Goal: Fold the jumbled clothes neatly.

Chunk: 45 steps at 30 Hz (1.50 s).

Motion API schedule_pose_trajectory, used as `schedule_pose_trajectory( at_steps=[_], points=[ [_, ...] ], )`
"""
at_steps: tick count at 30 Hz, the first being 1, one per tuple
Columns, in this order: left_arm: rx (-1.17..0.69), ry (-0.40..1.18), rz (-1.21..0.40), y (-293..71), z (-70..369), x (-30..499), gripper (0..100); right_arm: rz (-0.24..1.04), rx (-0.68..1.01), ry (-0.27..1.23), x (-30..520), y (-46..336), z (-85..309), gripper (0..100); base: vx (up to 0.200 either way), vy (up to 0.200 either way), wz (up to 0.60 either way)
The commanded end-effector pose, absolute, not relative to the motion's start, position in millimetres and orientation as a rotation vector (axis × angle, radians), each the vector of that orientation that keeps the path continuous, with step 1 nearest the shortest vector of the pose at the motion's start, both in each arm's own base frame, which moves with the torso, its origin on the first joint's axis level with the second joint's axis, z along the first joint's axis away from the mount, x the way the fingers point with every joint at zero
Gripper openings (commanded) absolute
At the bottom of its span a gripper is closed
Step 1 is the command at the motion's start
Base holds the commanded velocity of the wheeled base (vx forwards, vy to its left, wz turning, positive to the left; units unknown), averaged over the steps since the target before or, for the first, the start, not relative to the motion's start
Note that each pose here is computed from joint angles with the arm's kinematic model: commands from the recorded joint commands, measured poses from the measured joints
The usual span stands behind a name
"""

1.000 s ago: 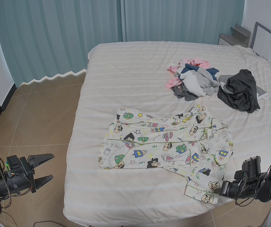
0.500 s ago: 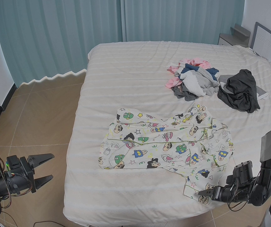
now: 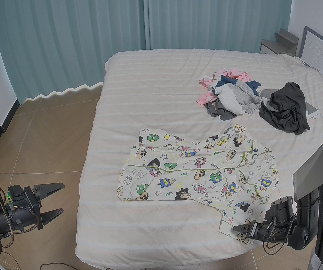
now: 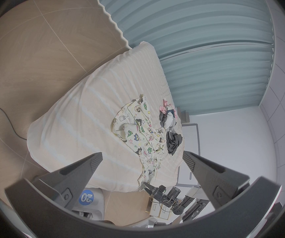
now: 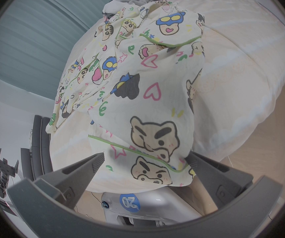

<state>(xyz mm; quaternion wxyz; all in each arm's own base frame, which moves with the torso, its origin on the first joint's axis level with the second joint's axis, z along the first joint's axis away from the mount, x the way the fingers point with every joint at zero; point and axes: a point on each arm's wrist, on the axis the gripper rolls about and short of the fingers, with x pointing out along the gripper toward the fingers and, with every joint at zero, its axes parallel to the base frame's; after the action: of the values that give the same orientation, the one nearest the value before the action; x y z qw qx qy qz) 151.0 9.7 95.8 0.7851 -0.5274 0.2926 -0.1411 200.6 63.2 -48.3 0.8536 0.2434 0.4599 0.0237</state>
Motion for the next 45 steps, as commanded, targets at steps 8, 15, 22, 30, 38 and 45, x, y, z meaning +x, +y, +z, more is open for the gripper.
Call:
schedule_pose_trajectory(
  at_steps=[8, 15, 22, 30, 38, 45],
  points=[
    [-1.146, 0.651, -0.292, 9.5, 91.8, 149.9, 100, 0.026, 0.521, 0.996, 195.8, 60.7, -50.7, 0, 0.000, 0.000, 0.00],
    [-1.146, 0.651, -0.292, 9.5, 91.8, 149.9, 100, 0.040, 0.570, 0.890, 201.9, 52.6, -26.5, 0, 0.000, 0.000, 0.00],
    [-1.146, 0.651, -0.292, 9.5, 91.8, 149.9, 100, 0.103, 0.718, 0.766, 203.6, 38.5, 11.2, 0, 0.000, 0.000, 0.00],
    [-1.147, 0.650, -0.290, 9.8, 91.8, 149.9, 100, 0.194, 0.777, 0.767, 186.0, 37.7, 41.1, 0, 0.000, 0.000, 0.00],
    [-1.146, 0.651, -0.289, 9.5, 91.5, 149.6, 100, 0.202, 0.787, 0.749, 174.8, 33.2, 54.9, 0, 0.000, 0.000, 0.00],
    [-1.146, 0.650, -0.289, 9.5, 91.8, 149.5, 100, 0.212, 0.795, 0.753, 163.2, 28.5, 63.9, 0, 0.000, 0.000, 0.00]
  ],
)
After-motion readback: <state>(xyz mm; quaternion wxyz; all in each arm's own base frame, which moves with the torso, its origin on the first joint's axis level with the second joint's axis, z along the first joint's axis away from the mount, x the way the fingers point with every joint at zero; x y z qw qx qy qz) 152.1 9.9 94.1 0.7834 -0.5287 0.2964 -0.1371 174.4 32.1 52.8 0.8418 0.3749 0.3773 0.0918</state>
